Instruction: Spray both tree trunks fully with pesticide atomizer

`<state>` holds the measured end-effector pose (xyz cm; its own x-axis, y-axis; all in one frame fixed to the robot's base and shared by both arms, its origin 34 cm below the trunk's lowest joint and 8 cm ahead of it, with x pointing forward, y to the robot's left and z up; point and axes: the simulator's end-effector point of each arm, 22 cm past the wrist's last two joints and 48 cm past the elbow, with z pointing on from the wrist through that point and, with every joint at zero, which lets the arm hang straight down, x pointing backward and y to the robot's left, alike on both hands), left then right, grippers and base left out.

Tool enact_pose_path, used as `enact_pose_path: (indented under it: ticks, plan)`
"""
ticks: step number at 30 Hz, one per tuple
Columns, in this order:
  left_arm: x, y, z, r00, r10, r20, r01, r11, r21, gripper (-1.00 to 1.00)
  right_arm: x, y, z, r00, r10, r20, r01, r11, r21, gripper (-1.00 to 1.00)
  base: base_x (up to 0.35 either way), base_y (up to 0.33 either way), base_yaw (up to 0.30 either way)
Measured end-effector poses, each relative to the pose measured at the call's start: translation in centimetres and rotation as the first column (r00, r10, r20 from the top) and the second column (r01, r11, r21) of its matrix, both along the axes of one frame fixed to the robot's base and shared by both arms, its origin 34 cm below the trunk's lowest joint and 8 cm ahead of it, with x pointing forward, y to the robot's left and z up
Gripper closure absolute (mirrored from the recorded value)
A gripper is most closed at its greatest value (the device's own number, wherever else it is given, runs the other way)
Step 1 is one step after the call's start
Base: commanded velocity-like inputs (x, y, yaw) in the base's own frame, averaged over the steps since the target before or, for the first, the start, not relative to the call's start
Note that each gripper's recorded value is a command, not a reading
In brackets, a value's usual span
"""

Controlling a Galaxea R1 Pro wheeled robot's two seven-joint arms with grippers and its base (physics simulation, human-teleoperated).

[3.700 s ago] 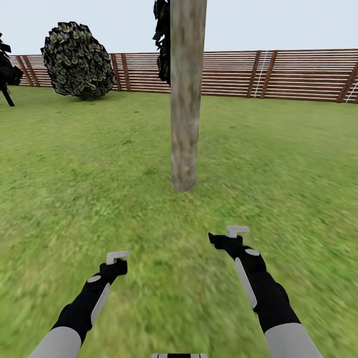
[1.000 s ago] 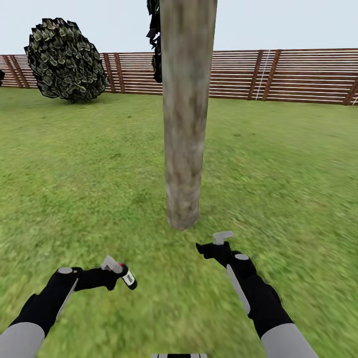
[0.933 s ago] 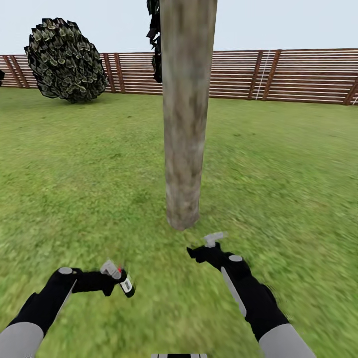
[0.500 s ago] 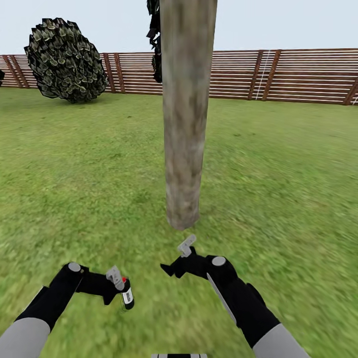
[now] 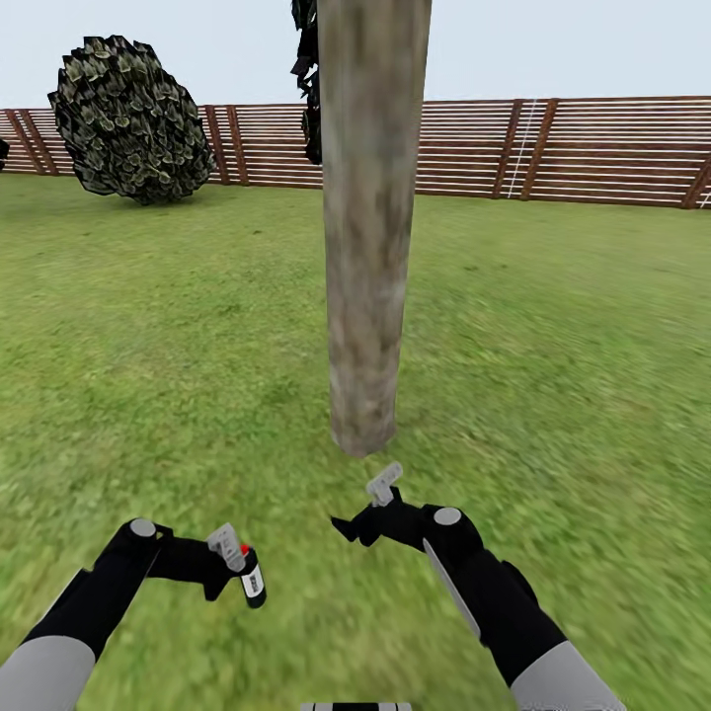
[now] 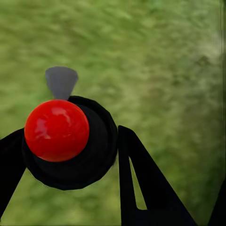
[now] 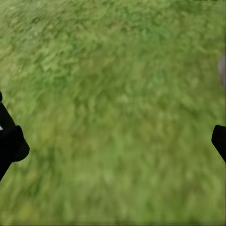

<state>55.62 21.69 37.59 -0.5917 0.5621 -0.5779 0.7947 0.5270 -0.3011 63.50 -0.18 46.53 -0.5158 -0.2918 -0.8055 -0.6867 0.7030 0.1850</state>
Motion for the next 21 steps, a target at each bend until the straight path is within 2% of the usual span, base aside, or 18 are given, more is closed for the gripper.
enact_pose_path:
  ticks: [9, 10, 11, 14, 16, 17, 21]
  plan:
    - [-0.2, -1.1, 1.3, 0.995, -0.096, 0.023, 0.096, 0.995, 0.002, 1.0, 1.7, 0.2, 2.0, 0.997, 0.046, 0.054, -0.045, 0.999, -0.022, -1.0, 0.0, 0.0, 0.0]
    - [-2.2, -3.4, 2.4, 0.973, -0.229, 0.002, 0.229, 0.973, -0.027, 1.0, -2.8, 2.2, 1.3, 0.954, 0.3, -0.002, -0.3, 0.953, -0.034, -1.0, 0.0, 0.0, 0.0]
    - [-2.4, -3.7, 2.5, 0.97, -0.242, 0.0, 0.242, 0.97, -0.03, 1.0, -5.4, 3.4, 1.8, 0.915, 0.401, -0.042, -0.4, 0.916, 0.032, -1.0, 0.0, 0.0, 0.0]
    - [-2.4, -4.0, 2.6, 0.968, -0.25, 0.003, 0.25, 0.968, -0.031, 1.0, -5.6, 3.4, 1.9, 0.912, 0.407, -0.043, -0.406, 0.913, 0.034, -1.0, 0.0, 0.0, 0.0]
    - [-2.4, -3.8, 2.4, 0.966, -0.258, -0.001, 0.258, 0.966, -0.015, 1.0, -5.6, 3.4, 1.8, 0.912, 0.408, -0.044, -0.407, 0.913, 0.034, -1.0, 0.0, 0.0, 0.0]
    - [-2.4, -3.8, 2.3, 0.965, -0.261, -0.002, 0.261, 0.965, -0.008, 1.0, -5.6, 3.4, 1.8, 0.912, 0.408, -0.045, -0.407, 0.913, 0.034, 1.0, 0.0, 0.0, 0.0]
    - [-2.7, -4.0, 2.1, 0.961, -0.276, -0.007, 0.276, 0.961, 0.004, 1.0, -5.6, 3.4, 1.7, 0.911, 0.409, -0.046, -0.408, 0.912, 0.034, 1.0, 0.0, 0.0, 0.0]
